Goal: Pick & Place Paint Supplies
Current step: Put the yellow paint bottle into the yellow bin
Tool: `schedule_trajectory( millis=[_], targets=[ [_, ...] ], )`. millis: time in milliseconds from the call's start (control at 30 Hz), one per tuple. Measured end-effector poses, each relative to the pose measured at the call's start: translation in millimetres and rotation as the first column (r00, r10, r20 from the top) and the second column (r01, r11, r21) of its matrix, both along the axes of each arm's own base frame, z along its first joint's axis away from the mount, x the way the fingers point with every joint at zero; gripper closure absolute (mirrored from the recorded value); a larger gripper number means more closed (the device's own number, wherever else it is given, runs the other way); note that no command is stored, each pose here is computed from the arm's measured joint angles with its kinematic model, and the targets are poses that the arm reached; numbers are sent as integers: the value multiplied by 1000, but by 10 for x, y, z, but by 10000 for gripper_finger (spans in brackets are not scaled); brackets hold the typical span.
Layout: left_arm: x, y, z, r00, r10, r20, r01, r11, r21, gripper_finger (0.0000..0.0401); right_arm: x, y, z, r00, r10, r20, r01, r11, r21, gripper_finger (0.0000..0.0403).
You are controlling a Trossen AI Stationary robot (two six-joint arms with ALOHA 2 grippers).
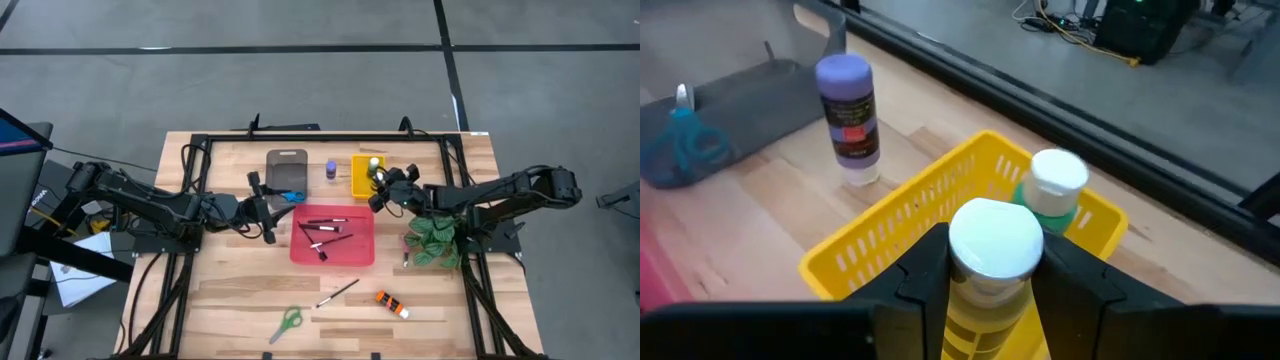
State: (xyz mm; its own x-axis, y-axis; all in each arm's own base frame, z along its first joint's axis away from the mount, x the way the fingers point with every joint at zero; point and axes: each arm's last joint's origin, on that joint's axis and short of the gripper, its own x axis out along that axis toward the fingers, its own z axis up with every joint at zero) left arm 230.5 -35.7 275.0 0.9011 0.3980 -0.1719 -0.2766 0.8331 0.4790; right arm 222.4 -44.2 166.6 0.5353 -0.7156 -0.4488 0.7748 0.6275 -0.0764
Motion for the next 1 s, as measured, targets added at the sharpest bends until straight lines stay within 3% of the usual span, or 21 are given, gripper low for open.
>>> schedule_trajectory(
  millis=[733,1000],
  targets=[
    [0,-1,-4,1000,1,-4,-1,1000,1,214,71,-74,-119,1000,19,-19,-18,1000,25,289],
    [-1,1,-4,1000,6,-3,-6,1000,-1,214,72,-69,-119,1000,21,-19,-21,999,25,238]
  ],
)
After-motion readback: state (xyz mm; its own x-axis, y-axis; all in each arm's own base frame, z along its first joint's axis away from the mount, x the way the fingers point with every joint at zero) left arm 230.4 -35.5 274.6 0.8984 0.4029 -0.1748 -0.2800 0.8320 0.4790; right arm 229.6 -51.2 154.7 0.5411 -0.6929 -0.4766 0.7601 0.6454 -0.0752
